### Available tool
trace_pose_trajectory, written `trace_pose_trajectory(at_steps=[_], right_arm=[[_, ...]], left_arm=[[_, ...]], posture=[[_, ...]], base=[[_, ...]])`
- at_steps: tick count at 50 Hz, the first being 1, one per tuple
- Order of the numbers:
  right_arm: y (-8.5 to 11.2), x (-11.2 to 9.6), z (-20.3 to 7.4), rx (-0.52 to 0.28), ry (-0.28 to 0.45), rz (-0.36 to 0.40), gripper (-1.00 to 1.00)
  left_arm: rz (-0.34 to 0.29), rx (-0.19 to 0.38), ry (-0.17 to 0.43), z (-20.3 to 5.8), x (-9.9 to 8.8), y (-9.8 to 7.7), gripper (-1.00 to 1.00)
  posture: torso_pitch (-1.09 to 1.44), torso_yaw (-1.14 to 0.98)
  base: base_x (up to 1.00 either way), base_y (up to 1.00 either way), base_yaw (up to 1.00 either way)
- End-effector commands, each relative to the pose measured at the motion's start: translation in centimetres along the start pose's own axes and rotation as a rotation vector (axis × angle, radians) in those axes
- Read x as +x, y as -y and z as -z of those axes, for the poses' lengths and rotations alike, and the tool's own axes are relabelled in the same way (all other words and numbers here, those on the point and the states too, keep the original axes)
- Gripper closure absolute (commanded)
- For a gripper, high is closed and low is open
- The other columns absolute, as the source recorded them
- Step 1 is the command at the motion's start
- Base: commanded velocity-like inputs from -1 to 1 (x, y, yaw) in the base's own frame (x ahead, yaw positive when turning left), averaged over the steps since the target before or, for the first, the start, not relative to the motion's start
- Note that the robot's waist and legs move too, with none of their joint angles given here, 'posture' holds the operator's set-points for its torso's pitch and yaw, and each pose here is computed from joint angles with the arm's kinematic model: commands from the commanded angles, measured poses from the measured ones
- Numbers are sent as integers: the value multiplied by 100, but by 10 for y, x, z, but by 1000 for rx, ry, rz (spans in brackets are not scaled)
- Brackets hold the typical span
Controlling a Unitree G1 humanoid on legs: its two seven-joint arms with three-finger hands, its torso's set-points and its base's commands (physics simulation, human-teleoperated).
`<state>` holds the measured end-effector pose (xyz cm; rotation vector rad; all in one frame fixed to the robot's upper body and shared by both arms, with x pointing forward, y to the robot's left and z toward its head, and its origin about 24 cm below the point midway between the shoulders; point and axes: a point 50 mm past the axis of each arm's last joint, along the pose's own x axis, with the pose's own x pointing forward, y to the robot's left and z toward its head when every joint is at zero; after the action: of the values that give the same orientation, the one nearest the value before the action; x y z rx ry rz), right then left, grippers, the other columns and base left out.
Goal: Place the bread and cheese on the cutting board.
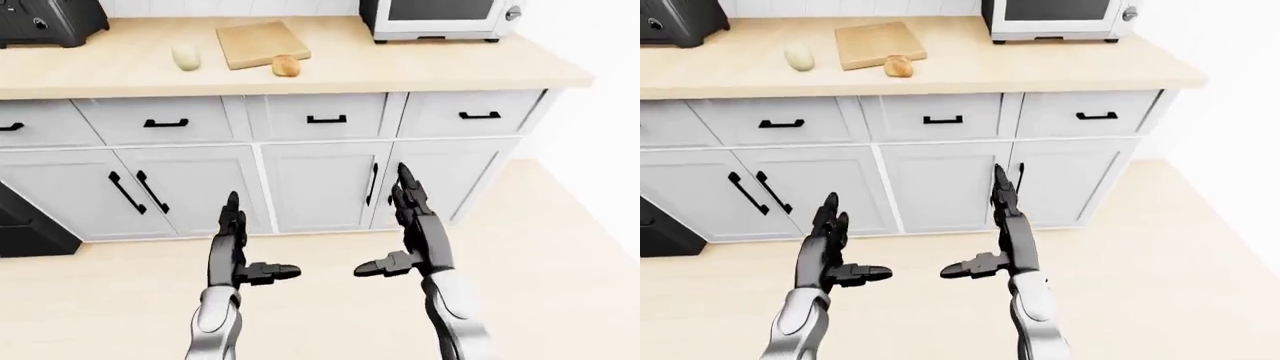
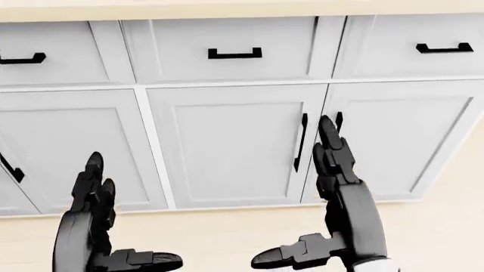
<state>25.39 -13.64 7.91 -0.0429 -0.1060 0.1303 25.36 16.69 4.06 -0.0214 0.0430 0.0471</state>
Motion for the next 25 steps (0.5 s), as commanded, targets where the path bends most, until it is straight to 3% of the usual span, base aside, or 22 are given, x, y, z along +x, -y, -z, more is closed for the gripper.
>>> trace_pose_trajectory(at_steps=[1,3,8,12,17,18,19,20,23,24,25], right_arm=[[-4,6,-28,-85,60,-36,-100],[-2,7,-66,-85,155,7,-100],[-4,18,-110,-117,239,-22,-100],[-6,26,-134,-140,314,-49,-100],[-6,42,-168,-134,376,-56,-100],[-6,45,-178,-122,389,-65,-100],[-8,44,-192,-115,414,-65,-100],[-8,45,-202,-138,426,-63,-100],[-9,49,-218,-152,449,-72,-100],[-10,51,-225,-154,459,-72,-100],[-10,50,-234,-166,470,-73,-100]], left_arm=[[1,35,168,-40,2,5,-100],[7,54,216,-59,-3,10,-100],[31,81,340,-116,-15,20,-100],[12,45,410,-158,-7,21,-100],[-8,16,451,-188,-3,18,-100],[26,-60,455,-201,-12,19,-100],[23,-33,480,-214,-19,20,-100],[32,-71,500,-230,-25,21,-100],[34,-54,559,-261,-32,21,-100],[79,-67,562,-268,-33,23,-100],[77,-62,571,-273,-32,21,-100]], posture=[[0,0],[0,0],[0,0],[0,0],[0,0],[0,0],[0,0],[0,0],[0,0],[0,0],[0,0]], base=[[0,0,0],[0,0,0],[0,0,0],[0,0,0],[0,0,0],[0,0,0],[0,0,0],[0,0,0],[0,0,0],[0,0,0],[0,0,0]])
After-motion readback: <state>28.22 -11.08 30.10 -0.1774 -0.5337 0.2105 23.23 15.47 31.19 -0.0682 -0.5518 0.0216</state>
